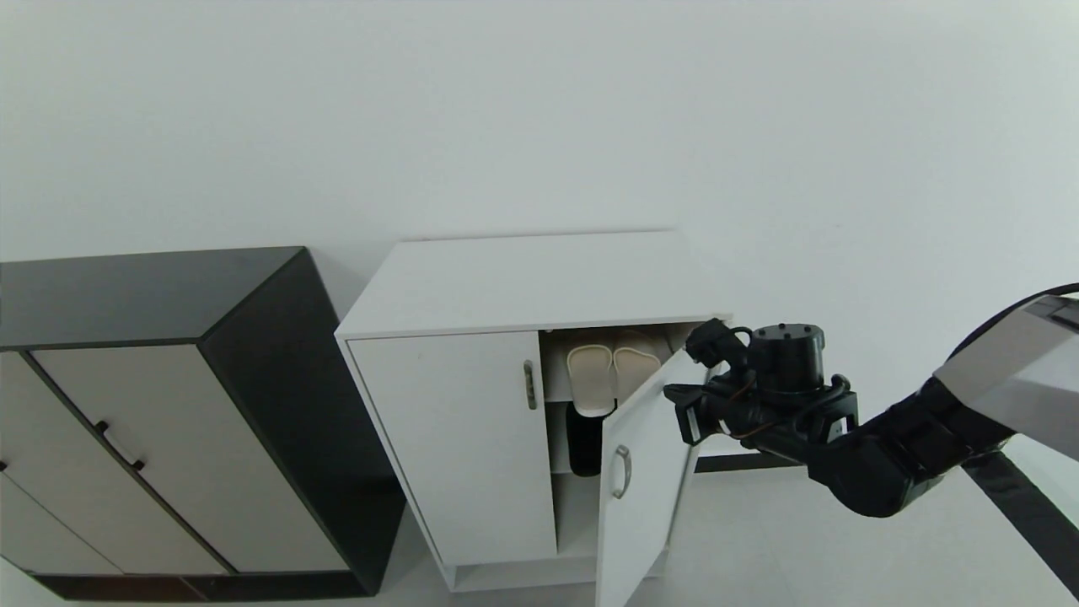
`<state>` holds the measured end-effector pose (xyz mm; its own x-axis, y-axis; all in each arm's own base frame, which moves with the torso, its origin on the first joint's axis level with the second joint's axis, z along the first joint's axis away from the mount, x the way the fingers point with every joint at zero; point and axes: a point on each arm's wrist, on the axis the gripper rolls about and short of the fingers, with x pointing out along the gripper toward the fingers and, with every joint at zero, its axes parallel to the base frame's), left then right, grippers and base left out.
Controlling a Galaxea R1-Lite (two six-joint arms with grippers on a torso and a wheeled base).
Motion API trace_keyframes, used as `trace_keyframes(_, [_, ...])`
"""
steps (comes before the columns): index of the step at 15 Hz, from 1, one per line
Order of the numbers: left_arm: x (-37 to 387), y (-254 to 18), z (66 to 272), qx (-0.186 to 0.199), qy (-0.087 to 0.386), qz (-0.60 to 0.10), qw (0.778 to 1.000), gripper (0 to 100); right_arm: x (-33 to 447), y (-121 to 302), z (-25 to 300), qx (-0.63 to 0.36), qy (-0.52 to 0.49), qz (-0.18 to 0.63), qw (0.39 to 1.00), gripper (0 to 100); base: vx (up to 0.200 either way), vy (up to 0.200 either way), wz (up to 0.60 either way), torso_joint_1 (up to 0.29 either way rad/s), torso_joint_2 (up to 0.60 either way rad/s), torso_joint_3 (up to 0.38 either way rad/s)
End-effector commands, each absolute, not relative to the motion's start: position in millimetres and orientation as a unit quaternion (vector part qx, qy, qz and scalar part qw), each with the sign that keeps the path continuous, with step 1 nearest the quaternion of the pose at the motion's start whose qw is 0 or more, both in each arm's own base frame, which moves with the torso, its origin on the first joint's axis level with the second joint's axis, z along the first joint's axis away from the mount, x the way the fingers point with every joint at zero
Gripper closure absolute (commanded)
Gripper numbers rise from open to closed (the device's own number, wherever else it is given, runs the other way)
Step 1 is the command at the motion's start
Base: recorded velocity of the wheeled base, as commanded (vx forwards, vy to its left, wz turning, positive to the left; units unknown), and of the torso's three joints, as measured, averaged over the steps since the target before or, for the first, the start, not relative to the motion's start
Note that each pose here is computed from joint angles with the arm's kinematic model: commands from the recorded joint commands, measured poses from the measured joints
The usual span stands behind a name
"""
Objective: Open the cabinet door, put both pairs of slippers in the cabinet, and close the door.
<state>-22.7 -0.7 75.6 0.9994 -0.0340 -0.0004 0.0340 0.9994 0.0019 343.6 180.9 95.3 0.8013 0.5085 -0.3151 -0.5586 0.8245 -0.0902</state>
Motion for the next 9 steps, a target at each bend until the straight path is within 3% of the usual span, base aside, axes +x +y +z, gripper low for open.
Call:
trace_keyframes(1, [-22.7, -0.7, 75.7, 0.001, 0.0, -0.017, 1.0, 100, 359.4, 189.8, 87.6, -0.079, 0.138, 0.28, 0.947, 100, 0.0, 0.0, 0.0, 0.0, 0.0, 0.0])
trace_keyframes(9, [-22.7, -0.7, 75.7, 0.001, 0.0, -0.017, 1.0, 100, 403.2, 208.3, 80.6, -0.06, 0.103, 0.251, 0.961, 100, 0.0, 0.0, 0.0, 0.0, 0.0, 0.0])
